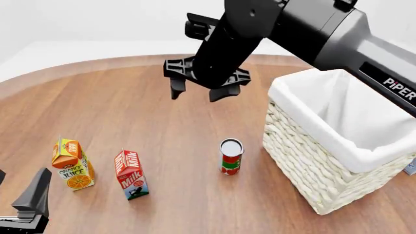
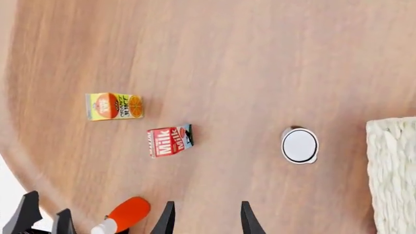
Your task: Pick the milk and place it in the basket.
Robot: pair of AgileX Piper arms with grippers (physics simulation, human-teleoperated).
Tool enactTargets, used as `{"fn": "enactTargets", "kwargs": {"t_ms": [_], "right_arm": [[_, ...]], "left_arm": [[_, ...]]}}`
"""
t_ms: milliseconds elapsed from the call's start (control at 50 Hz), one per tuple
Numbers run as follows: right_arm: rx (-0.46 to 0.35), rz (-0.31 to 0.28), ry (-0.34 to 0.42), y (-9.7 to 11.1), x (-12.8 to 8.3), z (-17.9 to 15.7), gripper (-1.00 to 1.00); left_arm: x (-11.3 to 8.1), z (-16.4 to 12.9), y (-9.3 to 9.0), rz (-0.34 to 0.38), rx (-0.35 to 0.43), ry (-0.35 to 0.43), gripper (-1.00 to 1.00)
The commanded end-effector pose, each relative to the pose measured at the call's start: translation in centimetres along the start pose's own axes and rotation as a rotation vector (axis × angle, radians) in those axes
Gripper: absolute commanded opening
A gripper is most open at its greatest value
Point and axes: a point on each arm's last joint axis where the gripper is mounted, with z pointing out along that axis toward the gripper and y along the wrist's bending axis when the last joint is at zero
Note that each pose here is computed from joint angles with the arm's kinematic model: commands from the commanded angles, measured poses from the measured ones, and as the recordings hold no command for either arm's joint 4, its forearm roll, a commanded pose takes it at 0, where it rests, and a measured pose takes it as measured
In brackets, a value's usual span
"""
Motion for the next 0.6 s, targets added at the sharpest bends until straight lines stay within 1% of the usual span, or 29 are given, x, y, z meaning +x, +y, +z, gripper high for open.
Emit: {"fn": "enactTargets", "kwargs": {"t_ms": [20,280,340,600], "right_arm": [[-0.009,-0.009,0.027,1.9,0.2,2.0,1.0],[-0.01,-0.019,0.066,3.7,1.1,4.2,1.0],[-0.015,-0.025,0.071,4.3,1.4,4.5,1.0],[-0.022,-0.047,0.095,5.8,2.3,5.5,1.0]], "left_arm": [[0.0,0.0,0.0,0.0,0.0,0.0,1.0],[0.0,0.0,0.0,0.0,0.0,0.0,1.0],[0.0,0.0,0.0,0.0,0.0,0.0,1.0],[0.0,0.0,0.0,0.0,0.0,0.0,1.0]]}}
